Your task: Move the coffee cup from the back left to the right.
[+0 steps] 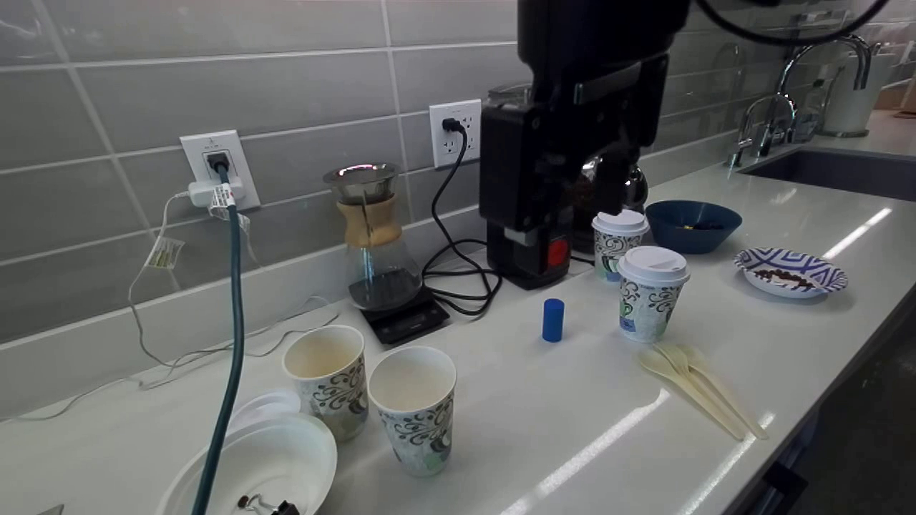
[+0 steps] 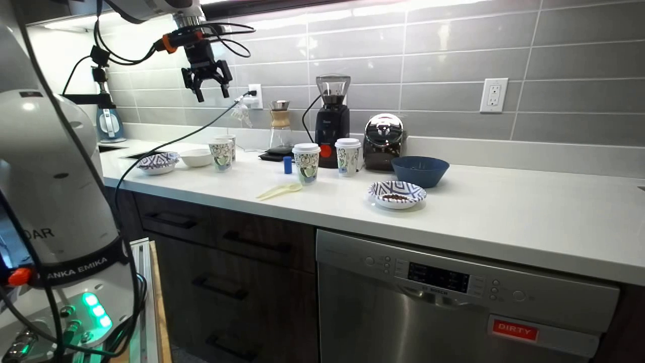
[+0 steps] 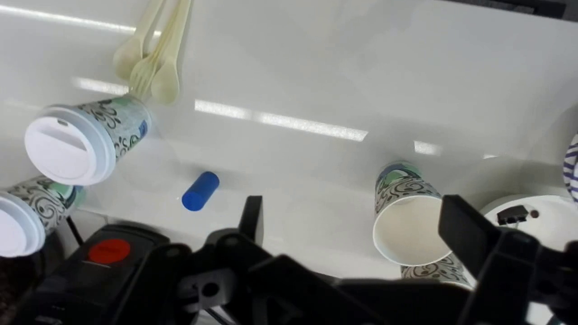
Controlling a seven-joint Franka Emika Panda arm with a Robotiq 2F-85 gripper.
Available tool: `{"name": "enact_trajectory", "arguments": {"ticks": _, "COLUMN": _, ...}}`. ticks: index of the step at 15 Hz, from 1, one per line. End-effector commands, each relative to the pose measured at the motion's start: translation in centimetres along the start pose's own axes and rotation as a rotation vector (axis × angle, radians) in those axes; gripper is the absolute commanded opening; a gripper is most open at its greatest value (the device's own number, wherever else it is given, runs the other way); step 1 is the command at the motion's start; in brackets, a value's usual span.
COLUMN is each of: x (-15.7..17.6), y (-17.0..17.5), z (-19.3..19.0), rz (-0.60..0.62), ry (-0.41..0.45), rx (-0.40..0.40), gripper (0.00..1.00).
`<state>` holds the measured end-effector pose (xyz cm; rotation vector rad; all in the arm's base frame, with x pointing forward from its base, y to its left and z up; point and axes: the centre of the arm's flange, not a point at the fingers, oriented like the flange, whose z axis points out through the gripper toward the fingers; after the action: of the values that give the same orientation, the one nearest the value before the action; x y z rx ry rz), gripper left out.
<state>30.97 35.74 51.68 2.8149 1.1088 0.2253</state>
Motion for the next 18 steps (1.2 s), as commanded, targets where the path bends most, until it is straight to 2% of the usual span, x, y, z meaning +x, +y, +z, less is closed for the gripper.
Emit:
{"name": "enact_trajectory", "arguments": {"ticks": 1, "x": 4.5, "y": -0.6, "z": 0.6, "rz": -0.200, "ry": 0.013, "rx": -0.023, "gripper": 1.00}}
{"name": "enact_trajectory", "arguments": {"ticks": 4, "x": 8.1, "y": -1.7, "z": 0.8, "rz": -0.356, "ry": 0.038, "rx": -0.013, "gripper": 1.00}}
{"name": "enact_trajectory", "arguments": {"ticks": 9, "x": 13.6, "y": -4.5, "z": 2.9, "rz": -0.599, "ry": 0.077, "rx": 0.067, "gripper": 1.00}}
{"name": "enact_trajectory", "arguments": {"ticks": 14, "x": 16.2, "y": -7.5, "z": 6.8, "rz": -0.848, "ry": 0.077, "rx": 0.158, "gripper": 1.00}}
{"name": "enact_trajectory", "arguments": {"ticks": 18, "x": 17.7, "y": -9.2, "z": 9.5, "rz": -0.854, "ry": 0.105, "rx": 0.199, "gripper": 1.00}}
